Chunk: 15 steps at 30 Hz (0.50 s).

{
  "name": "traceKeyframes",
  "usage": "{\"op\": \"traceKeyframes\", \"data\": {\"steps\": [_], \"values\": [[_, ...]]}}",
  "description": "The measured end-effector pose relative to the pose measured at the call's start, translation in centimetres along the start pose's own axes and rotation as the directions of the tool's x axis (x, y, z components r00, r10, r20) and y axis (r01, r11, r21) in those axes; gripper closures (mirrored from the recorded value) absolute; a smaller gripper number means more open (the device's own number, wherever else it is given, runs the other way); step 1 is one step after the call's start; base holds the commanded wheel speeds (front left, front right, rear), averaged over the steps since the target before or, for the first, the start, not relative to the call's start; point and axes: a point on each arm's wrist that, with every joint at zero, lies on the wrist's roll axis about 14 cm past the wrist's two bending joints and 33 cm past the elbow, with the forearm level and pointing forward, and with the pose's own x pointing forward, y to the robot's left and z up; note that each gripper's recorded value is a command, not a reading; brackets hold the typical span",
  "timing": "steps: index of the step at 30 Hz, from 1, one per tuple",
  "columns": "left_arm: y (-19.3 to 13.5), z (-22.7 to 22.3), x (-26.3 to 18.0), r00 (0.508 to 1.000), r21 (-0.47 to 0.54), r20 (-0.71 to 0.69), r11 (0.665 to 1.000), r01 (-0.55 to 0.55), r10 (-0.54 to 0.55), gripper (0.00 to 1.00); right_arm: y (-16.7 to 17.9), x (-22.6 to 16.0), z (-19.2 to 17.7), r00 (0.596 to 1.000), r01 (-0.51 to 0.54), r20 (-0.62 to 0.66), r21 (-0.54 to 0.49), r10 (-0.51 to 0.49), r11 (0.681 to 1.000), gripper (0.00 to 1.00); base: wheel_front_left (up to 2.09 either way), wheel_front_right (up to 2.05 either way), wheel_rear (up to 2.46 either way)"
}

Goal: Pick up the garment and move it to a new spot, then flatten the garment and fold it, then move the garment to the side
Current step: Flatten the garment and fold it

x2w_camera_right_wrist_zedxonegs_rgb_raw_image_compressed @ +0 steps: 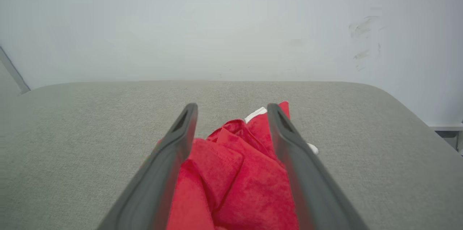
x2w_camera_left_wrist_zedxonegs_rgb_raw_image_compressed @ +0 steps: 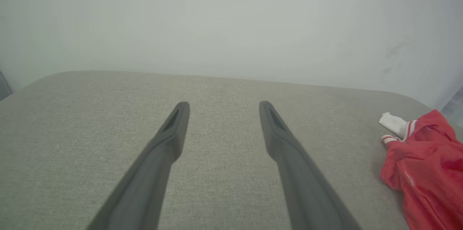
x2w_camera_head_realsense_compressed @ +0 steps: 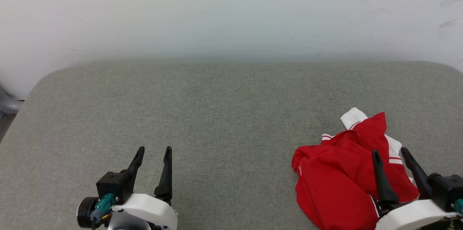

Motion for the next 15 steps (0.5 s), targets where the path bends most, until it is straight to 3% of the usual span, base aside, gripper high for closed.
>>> {"op": "traceKeyframes", "data": {"steps": [5, 9, 12, 13, 15], "values": [[-0.9, -1.1, -0.1, 0.998, 0.014, -0.054, 0.999, 0.037, -0.036, 0.00, 0.8, -1.0, 1.6, 0.999, -0.021, 0.024, -0.020, 0.022, 1.000, 0.00, 0.00, 0.00, 0.00], [-4.3, -2.7, 0.4, 0.977, 0.031, -0.137, 0.986, 0.167, -0.161, 0.00, 1.0, -1.4, 2.2, 0.999, -0.025, 0.023, -0.029, 0.025, 0.999, 0.00, 0.00, 0.00, 0.00], [-7.2, -3.2, 0.7, 0.951, 0.022, -0.173, 0.964, 0.264, -0.256, 0.00, 0.8, -1.4, 2.4, 1.000, -0.019, 0.020, -0.032, 0.019, 0.999, 0.00, 0.00, 0.00, 0.00], [-10.3, -3.9, 0.8, 0.911, 0.002, -0.208, 0.931, 0.364, -0.356, 0.00, 0.5, -1.3, 2.5, 1.000, -0.009, 0.016, -0.034, 0.009, 0.999, 0.00, 0.00, 0.00, 0.00], [-13.0, -4.4, 0.9, 0.868, -0.025, -0.238, 0.896, 0.444, -0.436, 0.00, 0.1, -1.2, 2.1, 1.000, 0.005, 0.000, -0.035, -0.005, 0.999, 0.00, 0.00, 0.00, 0.00]]}}
